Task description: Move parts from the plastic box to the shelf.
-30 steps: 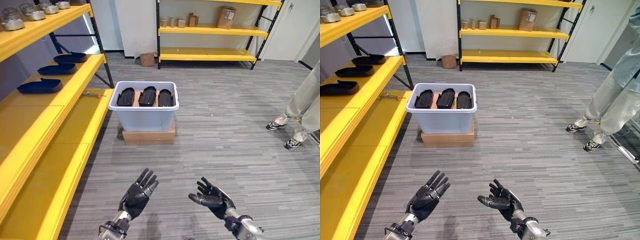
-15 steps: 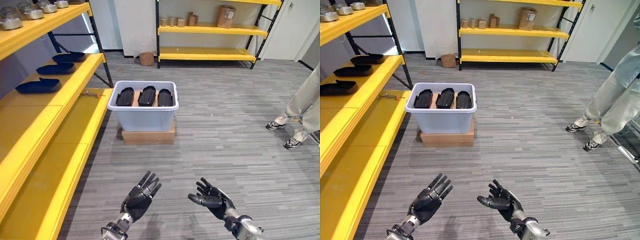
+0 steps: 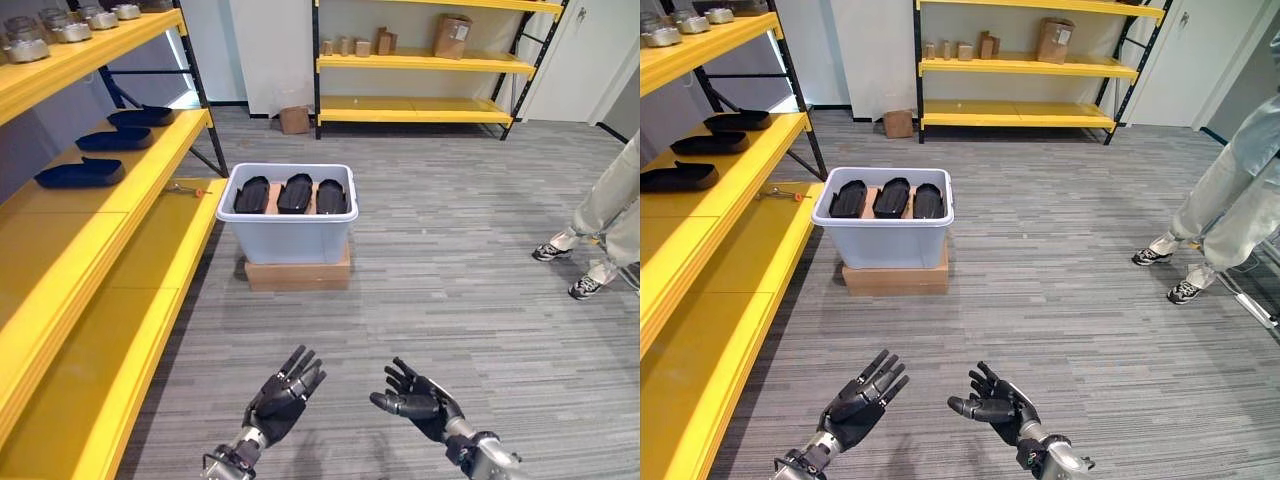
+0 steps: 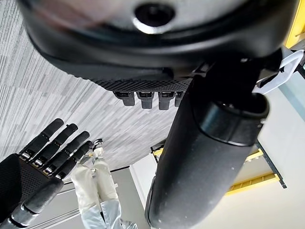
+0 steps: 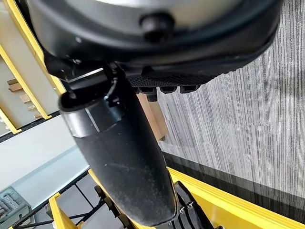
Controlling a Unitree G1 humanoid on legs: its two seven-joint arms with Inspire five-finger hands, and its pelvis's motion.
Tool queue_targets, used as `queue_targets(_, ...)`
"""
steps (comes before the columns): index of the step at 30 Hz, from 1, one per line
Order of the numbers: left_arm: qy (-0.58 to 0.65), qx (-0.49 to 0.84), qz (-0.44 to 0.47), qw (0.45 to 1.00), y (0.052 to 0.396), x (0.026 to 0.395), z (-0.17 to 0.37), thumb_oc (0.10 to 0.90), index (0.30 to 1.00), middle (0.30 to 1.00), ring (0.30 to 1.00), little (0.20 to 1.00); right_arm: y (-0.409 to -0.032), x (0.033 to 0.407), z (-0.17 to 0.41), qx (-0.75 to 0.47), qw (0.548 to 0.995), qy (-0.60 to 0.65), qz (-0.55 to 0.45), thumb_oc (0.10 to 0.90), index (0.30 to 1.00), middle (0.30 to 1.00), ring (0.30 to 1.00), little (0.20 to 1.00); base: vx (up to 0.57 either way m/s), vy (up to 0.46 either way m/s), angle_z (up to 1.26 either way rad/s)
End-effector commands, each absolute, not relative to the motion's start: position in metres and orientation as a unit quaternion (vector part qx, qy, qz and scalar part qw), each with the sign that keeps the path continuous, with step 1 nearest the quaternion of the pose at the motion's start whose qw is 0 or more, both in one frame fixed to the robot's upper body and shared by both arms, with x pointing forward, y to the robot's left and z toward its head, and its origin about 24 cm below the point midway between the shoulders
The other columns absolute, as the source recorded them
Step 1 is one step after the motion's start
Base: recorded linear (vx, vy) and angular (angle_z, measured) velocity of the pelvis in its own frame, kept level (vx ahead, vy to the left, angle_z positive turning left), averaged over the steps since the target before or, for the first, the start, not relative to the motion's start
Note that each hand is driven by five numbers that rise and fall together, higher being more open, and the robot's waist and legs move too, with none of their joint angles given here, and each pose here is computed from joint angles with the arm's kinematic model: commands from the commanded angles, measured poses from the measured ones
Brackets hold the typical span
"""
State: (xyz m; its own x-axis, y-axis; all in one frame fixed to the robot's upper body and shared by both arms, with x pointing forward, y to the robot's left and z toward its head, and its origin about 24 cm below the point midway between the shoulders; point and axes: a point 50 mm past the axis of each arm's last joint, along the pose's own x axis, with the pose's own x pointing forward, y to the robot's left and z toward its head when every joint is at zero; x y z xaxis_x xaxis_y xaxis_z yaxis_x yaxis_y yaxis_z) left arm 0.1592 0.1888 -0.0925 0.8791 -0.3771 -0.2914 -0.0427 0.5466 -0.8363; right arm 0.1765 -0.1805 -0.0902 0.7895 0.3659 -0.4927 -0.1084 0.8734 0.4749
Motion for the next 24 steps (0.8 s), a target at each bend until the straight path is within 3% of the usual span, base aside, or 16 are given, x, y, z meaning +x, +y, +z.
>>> queue_targets(1, 0.146, -0.456, -0.141, 0.866, 0.184, 0.197, -0.068, 0.900, 1.000, 1.000, 1.000, 1.000, -0.184, 0.222, -0.052, 0.191, 0.951, 0.188, 0.157, 0.900, 1.000, 1.000, 1.000, 1.000, 0.01, 0.044, 0.01)
queue_targets(7, 0.165, -0.424, -0.147, 0.878, 0.190, 0.193, -0.071, 0.900, 1.000, 1.000, 1.000, 1.000, -0.205, 0.224, -0.047, 0.177, 0.959, 0.180, 0.130, 0.900, 1.000, 1.000, 1.000, 1.000, 0.01, 0.062, 0.01)
queue_targets(12, 0.153, -0.546, -0.051, 0.822, 0.196, 0.193, -0.079, 0.900, 1.000, 1.000, 1.000, 1.000, -0.203, 0.220, -0.052, 0.156, 0.955, 0.200, 0.155, 0.900, 1.000, 1.000, 1.000, 1.000, 0.01, 0.127, -0.01)
queue_targets(18, 0.180, -0.501, -0.098, 0.841, 0.179, 0.196, -0.082, 0.900, 1.000, 1.000, 1.000, 1.000, -0.184, 0.224, -0.051, 0.177, 0.953, 0.186, 0.158, 0.900, 1.000, 1.000, 1.000, 1.000, -0.03, 0.185, 0.07)
queue_targets(24, 0.178, -0.435, -0.111, 0.876, 0.185, 0.206, -0.073, 0.900, 1.000, 1.000, 1.000, 1.000, -0.172, 0.230, -0.042, 0.158, 0.958, 0.158, 0.177, 0.900, 1.000, 1.000, 1.000, 1.000, 0.00, 0.197, 0.07)
